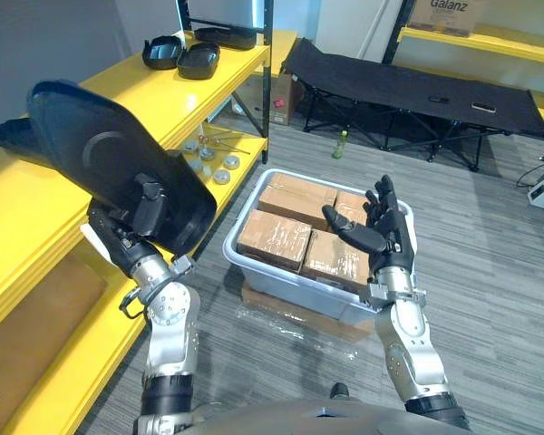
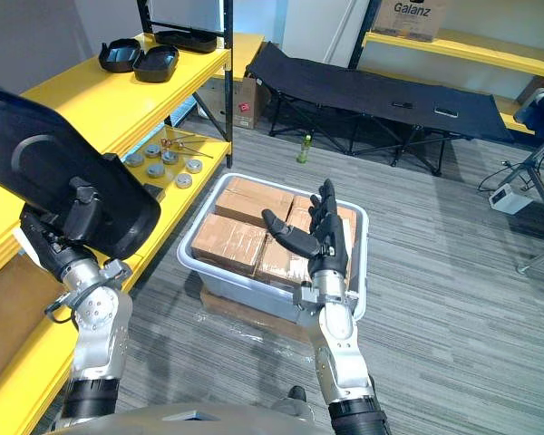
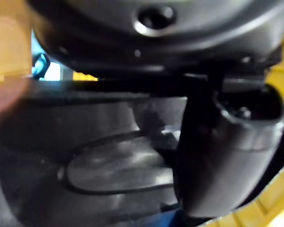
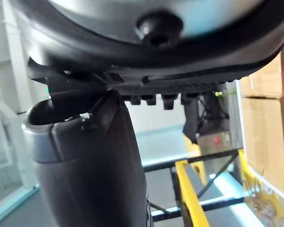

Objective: Walk over and take three plastic housings, then place them on the shelf

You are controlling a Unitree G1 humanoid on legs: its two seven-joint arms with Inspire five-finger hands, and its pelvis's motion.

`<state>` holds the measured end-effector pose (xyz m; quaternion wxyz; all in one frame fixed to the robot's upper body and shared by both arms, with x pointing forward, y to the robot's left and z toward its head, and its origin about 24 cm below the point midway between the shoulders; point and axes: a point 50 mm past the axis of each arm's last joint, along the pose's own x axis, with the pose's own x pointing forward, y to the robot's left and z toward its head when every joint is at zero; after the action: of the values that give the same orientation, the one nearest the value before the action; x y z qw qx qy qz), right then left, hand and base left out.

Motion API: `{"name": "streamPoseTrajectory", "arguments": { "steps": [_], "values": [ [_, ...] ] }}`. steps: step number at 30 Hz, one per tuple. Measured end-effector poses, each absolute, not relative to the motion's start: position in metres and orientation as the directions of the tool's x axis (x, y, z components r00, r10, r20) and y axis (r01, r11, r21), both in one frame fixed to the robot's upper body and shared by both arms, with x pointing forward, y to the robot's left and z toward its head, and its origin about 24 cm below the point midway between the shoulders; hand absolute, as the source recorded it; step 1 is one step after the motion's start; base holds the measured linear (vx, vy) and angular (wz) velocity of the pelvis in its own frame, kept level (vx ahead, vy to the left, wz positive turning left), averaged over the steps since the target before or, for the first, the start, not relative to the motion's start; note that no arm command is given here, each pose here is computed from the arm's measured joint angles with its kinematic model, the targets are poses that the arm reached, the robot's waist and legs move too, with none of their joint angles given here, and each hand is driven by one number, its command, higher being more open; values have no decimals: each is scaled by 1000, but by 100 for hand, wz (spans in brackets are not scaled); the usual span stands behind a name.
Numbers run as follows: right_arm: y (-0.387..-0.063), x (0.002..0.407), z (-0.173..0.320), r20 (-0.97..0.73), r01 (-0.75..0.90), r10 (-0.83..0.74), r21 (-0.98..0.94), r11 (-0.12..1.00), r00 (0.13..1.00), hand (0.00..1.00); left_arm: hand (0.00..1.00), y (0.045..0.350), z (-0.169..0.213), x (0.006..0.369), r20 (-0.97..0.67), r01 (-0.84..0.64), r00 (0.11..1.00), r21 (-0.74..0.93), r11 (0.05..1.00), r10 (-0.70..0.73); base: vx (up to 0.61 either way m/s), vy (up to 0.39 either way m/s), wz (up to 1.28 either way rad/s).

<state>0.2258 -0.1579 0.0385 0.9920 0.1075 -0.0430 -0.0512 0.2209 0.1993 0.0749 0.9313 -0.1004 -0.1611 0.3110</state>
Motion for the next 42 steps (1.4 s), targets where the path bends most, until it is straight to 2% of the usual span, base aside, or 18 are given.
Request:
{"name": "streamPoseTrajectory", "arguments": {
  "steps": [4, 9, 16, 23, 29, 40, 42],
  "values": [
    [-163, 219, 33, 59, 102, -117, 213, 972, 991, 100, 0, 200, 96, 195, 386, -329, 815, -305, 894, 432, 5, 8, 7],
    [-169, 219, 35, 84, 45, -59, 164, 985, 995, 100, 0, 203, 104, 183, 453, -217, 832, -266, 939, 320, -19, 6, 12],
    [-158, 231, 31, 75, -58, 49, 125, 990, 996, 100, 0, 215, 104, 169, 454, -191, 840, -265, 945, 297, -21, 5, 30],
    [-137, 252, 49, 149, -137, 118, 121, 983, 982, 100, 0, 236, 115, 147, 495, -235, 797, -273, 933, 346, 7, 10, 37],
    [-113, 254, 42, 120, -253, 239, 122, 960, 964, 100, 0, 234, 105, 138, 447, -250, 818, -289, 924, 362, 12, 15, 31],
    [-114, 253, 27, 57, -244, 242, 42, 969, 969, 100, 0, 227, 113, 142, 550, -52, 806, -300, 953, 217, -37, 10, 59],
    [-119, 249, 27, 61, -196, 193, 48, 979, 979, 100, 0, 226, 117, 146, 579, 4, 799, -274, 962, 161, -29, 13, 59]
  ]
}}
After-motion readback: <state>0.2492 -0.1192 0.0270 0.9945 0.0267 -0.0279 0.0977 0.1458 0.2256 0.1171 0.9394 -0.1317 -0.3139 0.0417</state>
